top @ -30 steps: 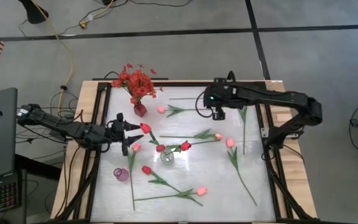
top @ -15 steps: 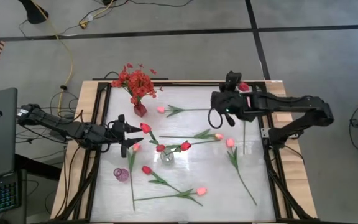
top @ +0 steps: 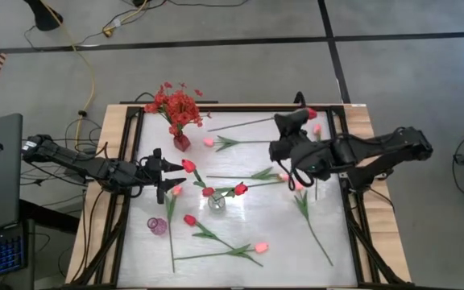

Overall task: Sort flowers into vase by color
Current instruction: Put the red flower into the transparent vase

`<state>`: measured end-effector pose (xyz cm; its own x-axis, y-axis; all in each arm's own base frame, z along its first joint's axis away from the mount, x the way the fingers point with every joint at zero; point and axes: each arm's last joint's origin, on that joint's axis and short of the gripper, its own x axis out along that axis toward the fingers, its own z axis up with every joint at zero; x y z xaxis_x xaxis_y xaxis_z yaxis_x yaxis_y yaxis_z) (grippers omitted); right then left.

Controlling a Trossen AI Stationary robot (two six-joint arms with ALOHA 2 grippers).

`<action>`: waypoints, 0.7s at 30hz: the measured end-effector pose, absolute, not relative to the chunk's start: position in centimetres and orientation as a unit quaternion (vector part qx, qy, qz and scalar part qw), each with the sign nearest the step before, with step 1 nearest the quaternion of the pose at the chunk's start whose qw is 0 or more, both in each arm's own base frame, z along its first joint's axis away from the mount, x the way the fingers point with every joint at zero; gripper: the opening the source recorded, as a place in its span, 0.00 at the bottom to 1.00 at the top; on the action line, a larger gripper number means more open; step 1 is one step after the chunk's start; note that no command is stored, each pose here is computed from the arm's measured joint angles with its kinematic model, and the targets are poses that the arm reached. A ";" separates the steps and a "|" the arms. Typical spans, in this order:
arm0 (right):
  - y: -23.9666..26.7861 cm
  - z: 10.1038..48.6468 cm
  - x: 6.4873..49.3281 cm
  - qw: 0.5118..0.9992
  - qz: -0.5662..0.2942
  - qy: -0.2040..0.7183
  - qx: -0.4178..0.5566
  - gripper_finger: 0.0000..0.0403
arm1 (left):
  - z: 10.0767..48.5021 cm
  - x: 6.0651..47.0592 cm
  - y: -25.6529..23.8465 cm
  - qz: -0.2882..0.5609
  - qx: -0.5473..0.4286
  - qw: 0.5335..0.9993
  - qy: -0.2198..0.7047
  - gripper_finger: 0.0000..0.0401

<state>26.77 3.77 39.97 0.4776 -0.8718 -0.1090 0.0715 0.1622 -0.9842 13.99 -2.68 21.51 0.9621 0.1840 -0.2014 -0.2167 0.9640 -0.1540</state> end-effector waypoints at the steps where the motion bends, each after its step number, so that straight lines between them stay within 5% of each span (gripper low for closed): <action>1: 4.1 40.2 26.8 0.665 -0.349 0.364 -0.551 0.08 | 21.5 14.0 -2.7 0.102 -0.088 0.987 0.093 0.47; 21: 6.9 37.1 30.9 0.599 -0.253 0.383 -0.656 0.08 | 21.5 14.0 -2.7 0.103 -0.094 0.986 0.096 0.47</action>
<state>30.93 6.87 37.13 0.5791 -0.8052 -0.1276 -0.2000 0.0114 -0.9797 13.97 -2.67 21.47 0.9603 0.1857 -0.2082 -0.2217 0.9610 -0.1653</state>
